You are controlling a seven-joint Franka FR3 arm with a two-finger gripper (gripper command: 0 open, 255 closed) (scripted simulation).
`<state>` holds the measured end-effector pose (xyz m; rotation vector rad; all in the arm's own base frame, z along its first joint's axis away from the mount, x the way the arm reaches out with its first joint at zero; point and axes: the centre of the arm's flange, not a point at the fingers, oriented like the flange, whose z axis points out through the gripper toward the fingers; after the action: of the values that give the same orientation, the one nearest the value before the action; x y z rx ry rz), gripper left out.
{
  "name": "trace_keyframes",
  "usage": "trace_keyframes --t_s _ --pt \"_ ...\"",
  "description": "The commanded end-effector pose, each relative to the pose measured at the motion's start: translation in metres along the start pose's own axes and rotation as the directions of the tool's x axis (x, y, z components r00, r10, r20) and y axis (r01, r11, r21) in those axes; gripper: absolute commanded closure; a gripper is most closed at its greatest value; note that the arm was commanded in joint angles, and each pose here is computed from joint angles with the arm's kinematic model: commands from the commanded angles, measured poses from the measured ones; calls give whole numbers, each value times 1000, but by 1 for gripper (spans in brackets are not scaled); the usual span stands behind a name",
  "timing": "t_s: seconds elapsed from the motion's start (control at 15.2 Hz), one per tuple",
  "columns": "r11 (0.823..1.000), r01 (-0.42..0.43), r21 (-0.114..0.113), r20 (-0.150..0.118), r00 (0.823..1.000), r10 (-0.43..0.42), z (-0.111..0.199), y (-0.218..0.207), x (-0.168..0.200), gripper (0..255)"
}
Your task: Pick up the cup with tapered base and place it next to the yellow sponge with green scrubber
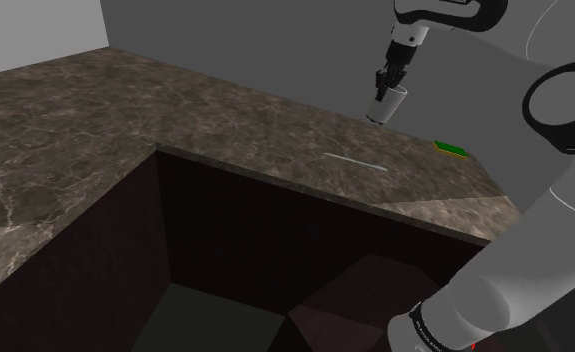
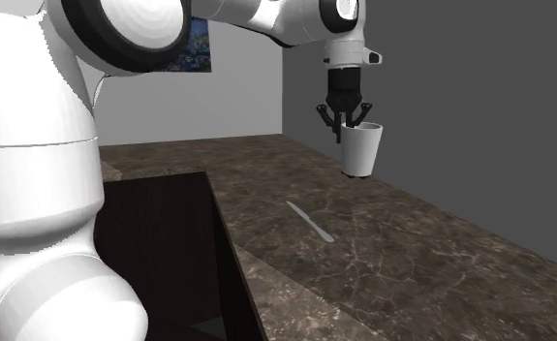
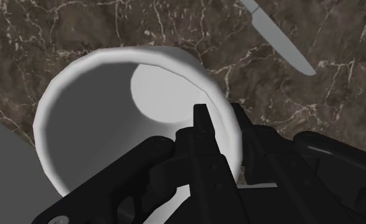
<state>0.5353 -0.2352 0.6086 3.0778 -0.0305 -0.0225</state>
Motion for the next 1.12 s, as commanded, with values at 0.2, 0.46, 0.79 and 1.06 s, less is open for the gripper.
trace_keyframes --t_s 0.2,0.46,0.79,1.06 --pt "1000 1 0 0 1000 -1 -8 53 -39 255" --pt "1000 1 0 0 1000 -1 -14 95 -71 255" --pt "1000 1 0 0 1000 -1 -21 147 -110 255" --pt "1000 1 0 0 1000 -1 -27 188 -142 255"
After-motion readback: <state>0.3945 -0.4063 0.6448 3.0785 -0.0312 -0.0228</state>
